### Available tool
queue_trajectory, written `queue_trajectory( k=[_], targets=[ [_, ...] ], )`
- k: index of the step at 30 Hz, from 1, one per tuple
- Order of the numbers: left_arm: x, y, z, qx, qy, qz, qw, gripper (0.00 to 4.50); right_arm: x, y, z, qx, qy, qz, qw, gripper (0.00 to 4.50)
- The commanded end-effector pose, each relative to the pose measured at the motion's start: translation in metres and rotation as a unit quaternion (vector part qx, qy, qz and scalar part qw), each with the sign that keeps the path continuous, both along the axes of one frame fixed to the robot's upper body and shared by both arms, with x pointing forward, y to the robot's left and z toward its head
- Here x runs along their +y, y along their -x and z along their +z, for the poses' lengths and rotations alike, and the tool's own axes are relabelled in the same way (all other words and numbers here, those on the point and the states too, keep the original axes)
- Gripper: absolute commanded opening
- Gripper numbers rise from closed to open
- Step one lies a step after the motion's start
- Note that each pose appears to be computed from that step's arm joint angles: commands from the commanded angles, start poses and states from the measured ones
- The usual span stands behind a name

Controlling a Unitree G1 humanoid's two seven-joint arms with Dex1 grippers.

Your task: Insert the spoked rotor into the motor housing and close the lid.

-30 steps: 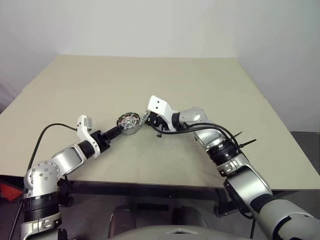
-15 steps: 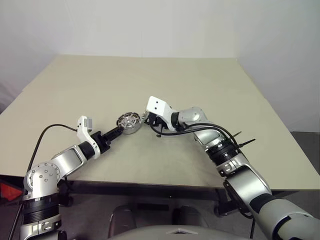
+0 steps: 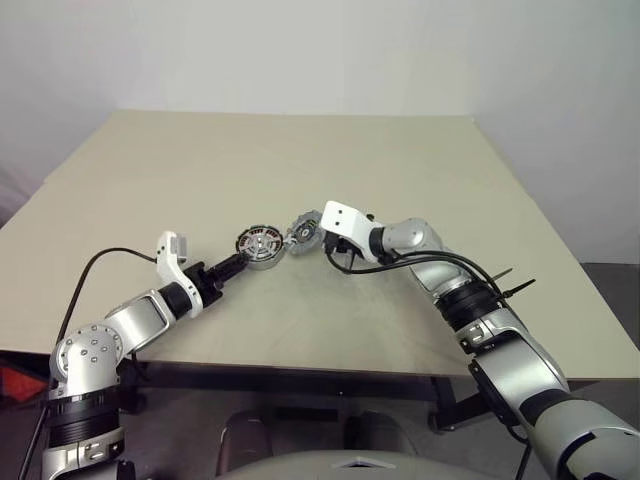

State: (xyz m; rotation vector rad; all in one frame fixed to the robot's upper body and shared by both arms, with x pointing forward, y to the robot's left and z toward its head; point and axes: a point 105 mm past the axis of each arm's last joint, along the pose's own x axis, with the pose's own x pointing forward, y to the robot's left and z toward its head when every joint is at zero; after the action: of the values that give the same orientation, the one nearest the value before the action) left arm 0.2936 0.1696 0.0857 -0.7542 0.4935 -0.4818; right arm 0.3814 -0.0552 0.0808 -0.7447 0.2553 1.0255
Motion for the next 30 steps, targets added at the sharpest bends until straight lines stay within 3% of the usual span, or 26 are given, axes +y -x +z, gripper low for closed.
queue_trajectory(
  k=[1, 8, 12, 30],
  targets=[
    [-0.006, 0.000, 0.009, -0.019, 0.003, -0.012, 1.000, 2.56, 0.013, -0.007, 0.044, -0.062, -0.038, 0.011, 0.997, 0.08],
    [-0.009, 0.004, 0.003, -0.009, 0.004, -0.015, 1.000, 2.56, 0.032, 0.001, 0.088, -0.102, -0.078, 0.039, 0.991, 0.08],
    [-0.007, 0.004, 0.004, -0.010, 0.004, -0.010, 1.000, 2.56, 0.041, 0.008, 0.098, -0.103, -0.090, 0.055, 0.989, 0.08],
    [0.019, -0.002, 0.016, -0.029, -0.011, 0.030, 0.999, 2.56, 0.081, 0.010, 0.034, -0.015, -0.096, 0.031, 0.995, 0.08]
  ],
)
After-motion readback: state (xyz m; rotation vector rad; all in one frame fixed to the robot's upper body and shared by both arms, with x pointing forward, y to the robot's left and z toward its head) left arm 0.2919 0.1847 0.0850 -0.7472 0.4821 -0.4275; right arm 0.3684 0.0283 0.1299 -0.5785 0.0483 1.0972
